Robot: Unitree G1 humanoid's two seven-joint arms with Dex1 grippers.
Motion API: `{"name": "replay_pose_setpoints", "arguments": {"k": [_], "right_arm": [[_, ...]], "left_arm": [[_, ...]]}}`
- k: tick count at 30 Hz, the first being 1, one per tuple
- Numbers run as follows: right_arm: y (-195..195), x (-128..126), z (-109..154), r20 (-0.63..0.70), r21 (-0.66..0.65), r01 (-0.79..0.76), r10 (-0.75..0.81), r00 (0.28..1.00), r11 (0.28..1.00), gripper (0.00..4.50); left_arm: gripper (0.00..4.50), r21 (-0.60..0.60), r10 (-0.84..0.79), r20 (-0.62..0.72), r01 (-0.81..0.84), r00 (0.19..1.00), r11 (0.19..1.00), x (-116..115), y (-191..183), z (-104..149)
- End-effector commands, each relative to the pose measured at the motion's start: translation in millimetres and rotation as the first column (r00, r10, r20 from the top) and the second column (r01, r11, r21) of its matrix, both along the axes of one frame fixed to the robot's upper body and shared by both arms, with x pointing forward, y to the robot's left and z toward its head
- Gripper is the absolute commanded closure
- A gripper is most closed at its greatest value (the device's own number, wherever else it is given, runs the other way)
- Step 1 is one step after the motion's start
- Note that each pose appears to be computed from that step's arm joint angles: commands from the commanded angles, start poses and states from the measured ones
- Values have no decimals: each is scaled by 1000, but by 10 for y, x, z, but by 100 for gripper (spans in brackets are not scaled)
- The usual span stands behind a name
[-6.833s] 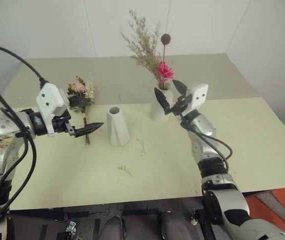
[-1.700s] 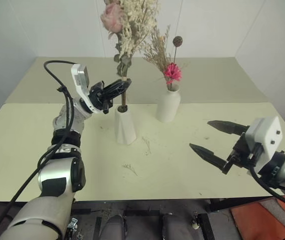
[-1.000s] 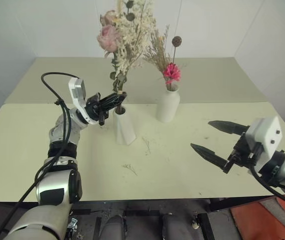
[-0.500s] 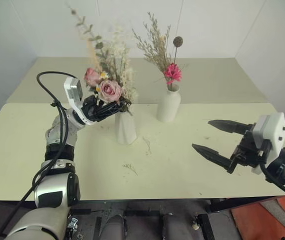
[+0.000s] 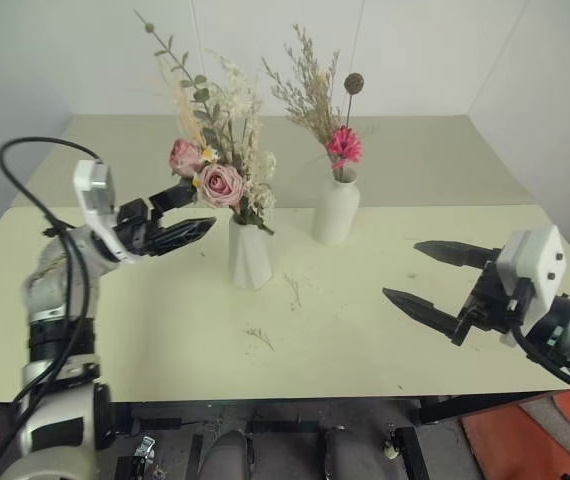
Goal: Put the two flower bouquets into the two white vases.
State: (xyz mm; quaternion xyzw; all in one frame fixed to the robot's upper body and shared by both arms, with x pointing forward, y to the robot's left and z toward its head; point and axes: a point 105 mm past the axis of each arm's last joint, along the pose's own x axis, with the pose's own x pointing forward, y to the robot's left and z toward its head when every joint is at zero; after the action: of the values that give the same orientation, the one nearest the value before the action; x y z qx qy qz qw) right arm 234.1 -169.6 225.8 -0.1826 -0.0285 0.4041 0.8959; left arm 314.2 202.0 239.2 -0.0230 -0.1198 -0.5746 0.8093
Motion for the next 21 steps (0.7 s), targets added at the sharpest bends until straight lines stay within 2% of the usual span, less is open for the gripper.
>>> {"name": "replay_pose_setpoints", "arguments": {"k": [1, 8, 10, 16, 21], "right_arm": [[-156, -31, 122, 60, -51, 37, -34, 998, 998, 0], [-549, -32, 240, 45, -115, 90, -85, 995, 989, 0], [-648, -21, 260, 41, -135, 97, -93, 995, 986, 0], [-792, 21, 308, 46, -156, 105, -99, 994, 982, 0], [-790, -27, 250, 28, -159, 99, -96, 995, 982, 0]], "left_arm": [[3, -12, 33, 39, -33, 999, 999, -215, 138, 202], [3, 94, 91, 88, -99, 992, 991, -553, 196, 359], [3, 129, 97, 104, -110, 990, 986, -587, 172, 383], [3, 119, 83, 163, -104, 983, 987, -685, 105, 567], [3, 169, 72, 142, -96, 987, 981, -646, 58, 466]]}}
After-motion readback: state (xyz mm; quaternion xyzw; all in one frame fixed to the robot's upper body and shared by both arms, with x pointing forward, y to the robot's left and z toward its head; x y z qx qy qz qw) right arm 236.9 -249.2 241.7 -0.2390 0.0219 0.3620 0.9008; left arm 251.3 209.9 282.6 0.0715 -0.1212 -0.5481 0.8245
